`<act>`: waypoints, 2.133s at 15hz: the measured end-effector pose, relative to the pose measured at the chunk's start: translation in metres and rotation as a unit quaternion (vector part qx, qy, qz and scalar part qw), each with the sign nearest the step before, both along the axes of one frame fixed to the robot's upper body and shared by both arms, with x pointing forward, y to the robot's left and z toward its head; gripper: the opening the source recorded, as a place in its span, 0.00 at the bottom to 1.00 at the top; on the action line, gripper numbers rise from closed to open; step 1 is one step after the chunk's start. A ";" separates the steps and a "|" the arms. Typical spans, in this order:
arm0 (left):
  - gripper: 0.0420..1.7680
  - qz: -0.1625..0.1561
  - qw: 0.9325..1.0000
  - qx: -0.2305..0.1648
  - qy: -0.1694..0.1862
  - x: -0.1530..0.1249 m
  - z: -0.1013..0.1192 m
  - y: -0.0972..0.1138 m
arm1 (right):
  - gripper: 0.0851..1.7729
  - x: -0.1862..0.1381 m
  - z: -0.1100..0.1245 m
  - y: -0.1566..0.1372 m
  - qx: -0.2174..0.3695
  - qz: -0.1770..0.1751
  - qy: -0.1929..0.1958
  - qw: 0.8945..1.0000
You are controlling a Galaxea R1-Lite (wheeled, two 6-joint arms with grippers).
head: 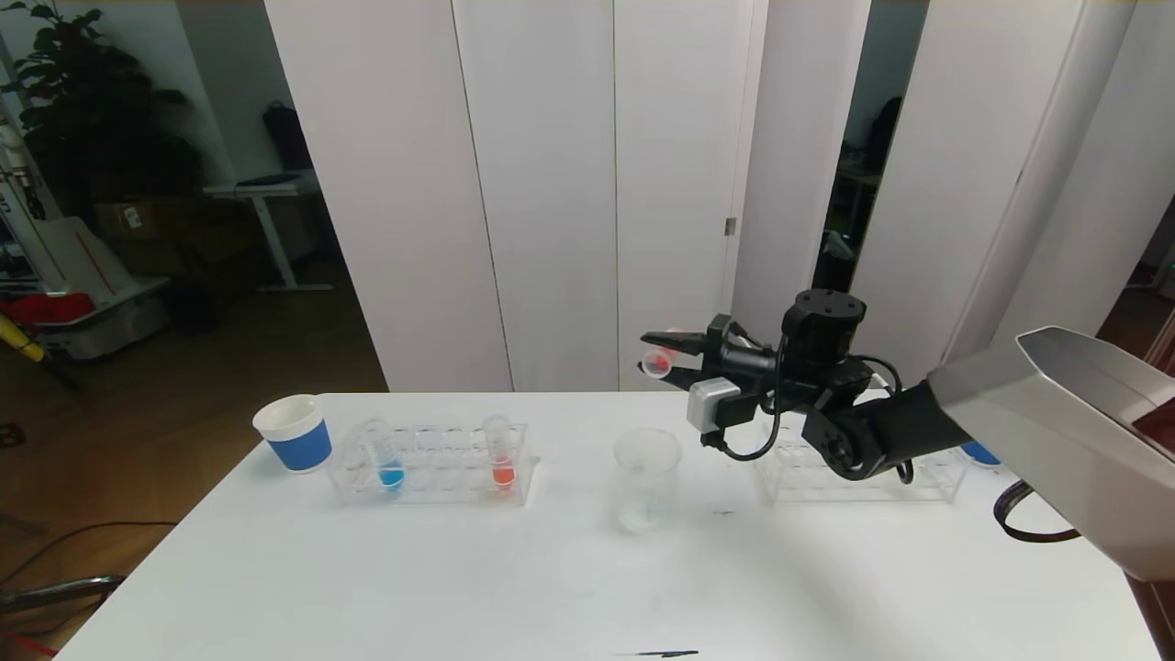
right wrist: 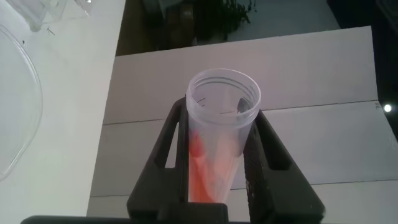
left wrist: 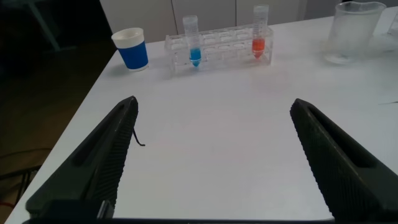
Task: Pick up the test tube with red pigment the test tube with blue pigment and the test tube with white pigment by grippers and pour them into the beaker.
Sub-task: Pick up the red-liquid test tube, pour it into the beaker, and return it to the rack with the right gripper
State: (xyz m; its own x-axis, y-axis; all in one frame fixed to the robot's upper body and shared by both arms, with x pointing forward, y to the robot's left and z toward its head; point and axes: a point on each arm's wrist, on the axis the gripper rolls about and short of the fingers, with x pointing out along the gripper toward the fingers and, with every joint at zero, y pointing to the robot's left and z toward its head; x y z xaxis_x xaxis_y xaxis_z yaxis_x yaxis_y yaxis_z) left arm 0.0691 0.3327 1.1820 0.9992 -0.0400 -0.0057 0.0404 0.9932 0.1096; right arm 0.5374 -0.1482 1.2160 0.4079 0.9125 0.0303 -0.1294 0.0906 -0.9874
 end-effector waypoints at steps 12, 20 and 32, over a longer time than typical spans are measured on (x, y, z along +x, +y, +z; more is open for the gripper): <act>0.99 0.000 1.000 0.000 0.000 0.000 0.000 0.000 | 0.29 0.014 -0.009 0.001 -0.018 0.008 -0.065 0.998; 0.99 0.000 1.000 0.000 0.000 0.000 0.000 0.000 | 0.29 0.022 -0.009 0.001 -0.032 0.015 -0.125 0.992; 0.99 0.000 1.000 0.000 0.000 0.000 0.000 0.000 | 0.29 0.033 0.006 0.002 -0.044 0.049 -0.234 0.970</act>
State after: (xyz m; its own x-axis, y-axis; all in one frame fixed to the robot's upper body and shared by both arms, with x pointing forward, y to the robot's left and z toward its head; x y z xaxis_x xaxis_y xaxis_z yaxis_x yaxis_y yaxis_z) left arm 0.0691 0.3327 1.1820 0.9992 -0.0400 -0.0057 0.0404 0.9932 0.1096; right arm 0.5702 -0.1458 1.2220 0.2791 0.9537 0.1124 0.3315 0.0142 -0.9434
